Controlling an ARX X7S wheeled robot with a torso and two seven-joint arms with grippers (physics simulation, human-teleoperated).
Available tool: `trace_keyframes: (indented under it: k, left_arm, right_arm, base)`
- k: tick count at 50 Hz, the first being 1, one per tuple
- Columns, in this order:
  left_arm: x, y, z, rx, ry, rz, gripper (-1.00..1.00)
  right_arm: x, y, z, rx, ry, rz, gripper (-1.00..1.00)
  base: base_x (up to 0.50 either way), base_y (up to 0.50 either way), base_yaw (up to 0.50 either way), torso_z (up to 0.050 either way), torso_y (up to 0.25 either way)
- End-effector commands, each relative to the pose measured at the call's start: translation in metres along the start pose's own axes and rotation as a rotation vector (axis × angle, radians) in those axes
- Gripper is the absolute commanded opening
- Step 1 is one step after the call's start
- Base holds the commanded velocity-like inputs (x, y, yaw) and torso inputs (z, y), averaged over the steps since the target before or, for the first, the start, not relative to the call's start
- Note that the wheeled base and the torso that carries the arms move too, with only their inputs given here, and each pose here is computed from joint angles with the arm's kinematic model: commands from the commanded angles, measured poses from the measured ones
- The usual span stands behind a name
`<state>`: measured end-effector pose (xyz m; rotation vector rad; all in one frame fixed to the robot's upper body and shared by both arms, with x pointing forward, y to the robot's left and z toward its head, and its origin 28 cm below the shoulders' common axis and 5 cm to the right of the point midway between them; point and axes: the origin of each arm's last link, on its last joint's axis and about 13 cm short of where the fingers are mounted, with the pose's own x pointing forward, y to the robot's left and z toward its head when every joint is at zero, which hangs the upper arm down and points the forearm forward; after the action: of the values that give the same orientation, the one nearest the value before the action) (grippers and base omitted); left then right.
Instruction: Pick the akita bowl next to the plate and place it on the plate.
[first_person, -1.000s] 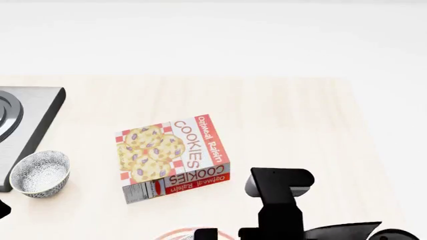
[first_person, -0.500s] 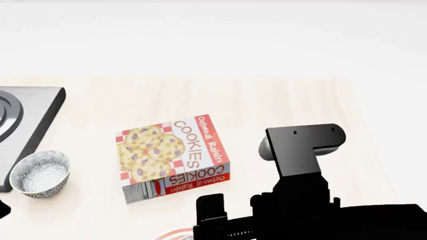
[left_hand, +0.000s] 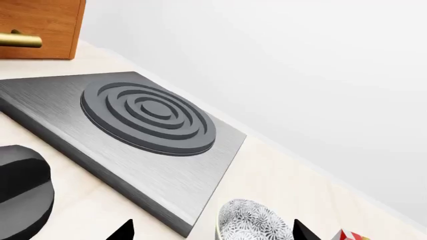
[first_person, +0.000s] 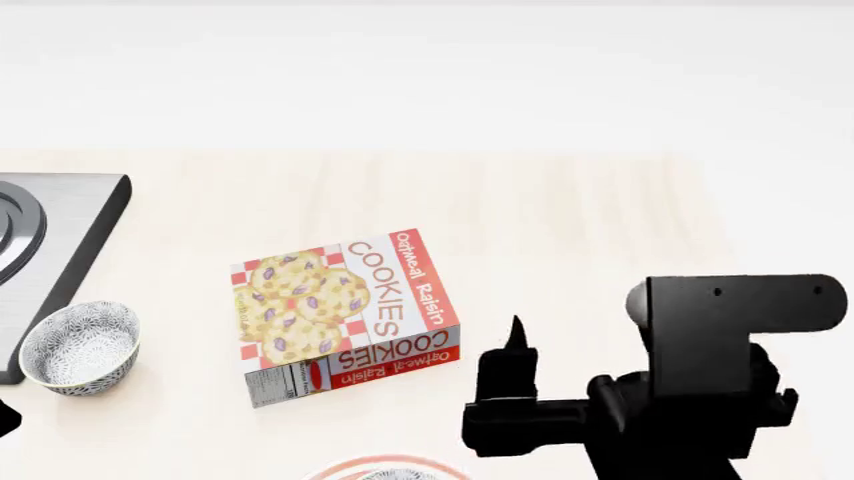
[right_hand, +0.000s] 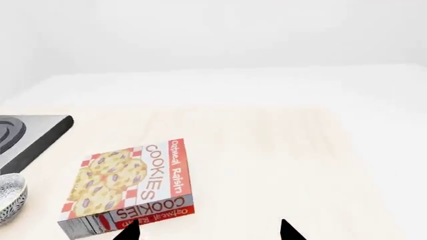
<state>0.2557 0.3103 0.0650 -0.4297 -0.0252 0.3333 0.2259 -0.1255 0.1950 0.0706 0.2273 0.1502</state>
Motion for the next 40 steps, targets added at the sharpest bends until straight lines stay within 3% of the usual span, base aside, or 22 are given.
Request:
trace_keyframes:
  k: [1,3,7,9,12,21,33,40]
  left_arm:
    - [0.001,0.001,-0.001,0.002,-0.001,0.001,1.0]
    - [0.001,0.001,-0.002,0.002,-0.002,0.002,1.0]
    - [0.0,0.001,-0.002,0.003,-0.002,0.002,1.0]
    - [0.0,0.001,-0.003,0.003,-0.002,0.001,1.0]
    - [0.001,0.002,-0.004,0.003,-0.001,0.002,1.0]
    - [0.003,0.004,-0.006,0.003,0.0,0.002,1.0]
    - [0.006,0.005,-0.009,0.004,0.003,0.002,1.0]
    - [0.005,0.005,-0.008,0.002,0.005,0.003,1.0]
  right_arm:
    - [0.001,-0.01,-0.017,-0.029,-0.274,-0.13,1.0]
    - [0.0,-0.01,-0.023,0.036,-0.21,-0.14,1.0]
    - [0.003,-0.013,-0.03,-0.007,-0.323,-0.217,1.0]
    - [0.002,-0.013,-0.034,-0.007,-0.279,-0.232,1.0]
    - [0.001,-0.013,-0.037,-0.045,-0.371,-0.277,1.0]
    - [0.003,-0.016,-0.048,-0.072,-0.435,-0.387,1.0]
    - [0.0,-0.02,-0.059,-0.1,-0.61,-0.45,1.0]
    - [-0.002,-0.024,-0.064,-0.124,-0.641,-0.486,1.0]
  base:
    - [0.0,0.0,0.0,0.0,0.0]
    - [0.0,0.0,0.0,0.0,0.0]
    - [0.0,0.0,0.0,0.0,0.0]
    - [0.0,0.0,0.0,0.0,0.0]
    - [0.0,0.0,0.0,0.0,0.0]
    - [0.0,0.0,0.0,0.0,0.0]
    - [0.0,0.0,0.0,0.0,0.0]
    - [0.0,0.0,0.0,0.0,0.0]
